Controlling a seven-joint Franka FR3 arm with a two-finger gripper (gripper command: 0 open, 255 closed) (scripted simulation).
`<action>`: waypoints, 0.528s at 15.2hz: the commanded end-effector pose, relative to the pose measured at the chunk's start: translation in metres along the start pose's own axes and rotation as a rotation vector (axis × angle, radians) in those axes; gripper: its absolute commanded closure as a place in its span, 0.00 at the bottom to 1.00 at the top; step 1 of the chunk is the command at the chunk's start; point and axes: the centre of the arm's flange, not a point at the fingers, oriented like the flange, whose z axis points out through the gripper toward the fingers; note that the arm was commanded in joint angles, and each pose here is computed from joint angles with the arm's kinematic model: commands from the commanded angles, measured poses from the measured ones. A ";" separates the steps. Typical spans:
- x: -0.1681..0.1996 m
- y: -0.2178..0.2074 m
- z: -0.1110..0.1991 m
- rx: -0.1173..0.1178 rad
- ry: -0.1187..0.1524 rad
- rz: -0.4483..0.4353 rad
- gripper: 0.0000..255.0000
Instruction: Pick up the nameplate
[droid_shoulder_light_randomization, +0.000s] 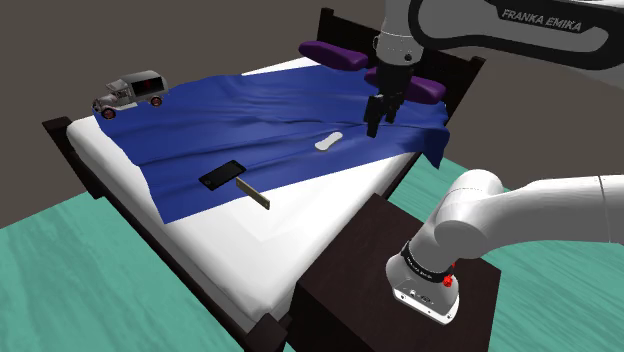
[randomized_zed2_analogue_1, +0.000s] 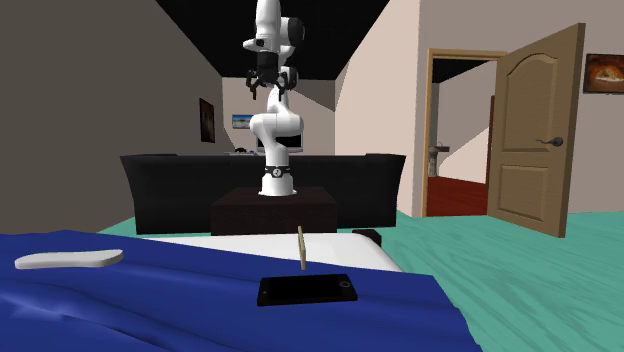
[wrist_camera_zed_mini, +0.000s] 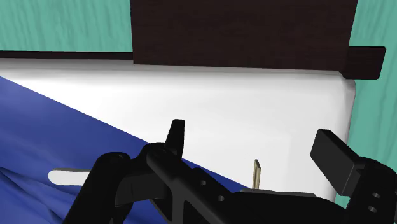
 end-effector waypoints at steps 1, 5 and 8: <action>0.000 0.000 0.000 0.000 0.000 0.000 0.00; 0.032 -0.013 0.039 0.001 0.006 -0.017 0.00; 0.056 -0.023 0.069 0.002 0.010 -0.030 0.00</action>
